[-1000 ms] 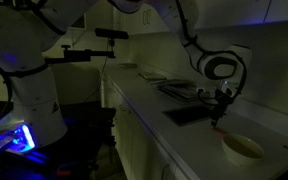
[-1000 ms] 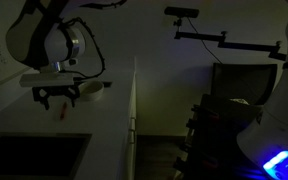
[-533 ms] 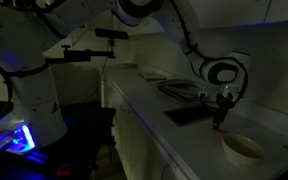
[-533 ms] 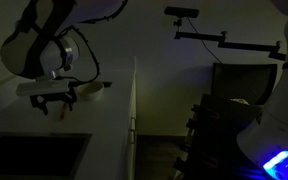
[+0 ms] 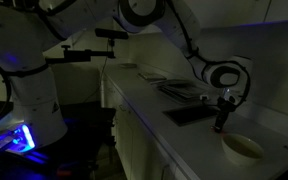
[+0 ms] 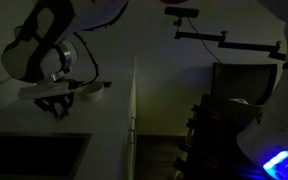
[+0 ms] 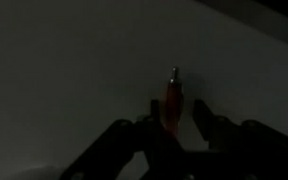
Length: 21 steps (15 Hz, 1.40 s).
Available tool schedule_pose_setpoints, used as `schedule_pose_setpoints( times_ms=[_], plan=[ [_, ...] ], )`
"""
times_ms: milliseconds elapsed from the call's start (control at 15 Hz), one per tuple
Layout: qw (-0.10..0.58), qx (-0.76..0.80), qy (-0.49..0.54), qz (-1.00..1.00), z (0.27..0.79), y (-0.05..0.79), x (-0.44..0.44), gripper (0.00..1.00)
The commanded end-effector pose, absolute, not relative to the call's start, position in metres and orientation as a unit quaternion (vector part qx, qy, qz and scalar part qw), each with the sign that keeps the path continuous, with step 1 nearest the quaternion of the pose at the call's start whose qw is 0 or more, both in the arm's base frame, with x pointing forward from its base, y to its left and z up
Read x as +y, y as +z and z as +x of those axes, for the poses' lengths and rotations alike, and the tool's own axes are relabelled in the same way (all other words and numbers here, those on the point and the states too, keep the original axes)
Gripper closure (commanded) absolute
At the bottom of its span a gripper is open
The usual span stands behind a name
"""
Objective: Put the pen inside the white bowl
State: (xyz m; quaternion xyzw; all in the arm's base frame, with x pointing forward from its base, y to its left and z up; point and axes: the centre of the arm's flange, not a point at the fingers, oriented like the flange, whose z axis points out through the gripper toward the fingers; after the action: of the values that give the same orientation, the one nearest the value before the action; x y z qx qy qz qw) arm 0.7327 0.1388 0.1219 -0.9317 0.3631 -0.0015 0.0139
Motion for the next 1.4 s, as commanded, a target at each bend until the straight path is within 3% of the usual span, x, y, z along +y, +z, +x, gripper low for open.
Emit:
schedule_pose_setpoints(
  times_ms=[0,133,267,800,1333],
  plan=[
    [-0.004,0.37,0.002,-0.929,0.745,0.121,0.143,0.9],
    [-0.002,0.37,-0.002,-0.929,0.745,0.124,0.142,1.0],
    [0.003,0.374,-0.009,-0.928,0.745,0.131,0.138,0.96],
    [0.051,0.412,-0.055,-0.908,0.746,0.196,0.095,0.96],
    [0.043,0.467,-0.082,-0.879,0.729,0.22,0.029,0.96]
  ],
)
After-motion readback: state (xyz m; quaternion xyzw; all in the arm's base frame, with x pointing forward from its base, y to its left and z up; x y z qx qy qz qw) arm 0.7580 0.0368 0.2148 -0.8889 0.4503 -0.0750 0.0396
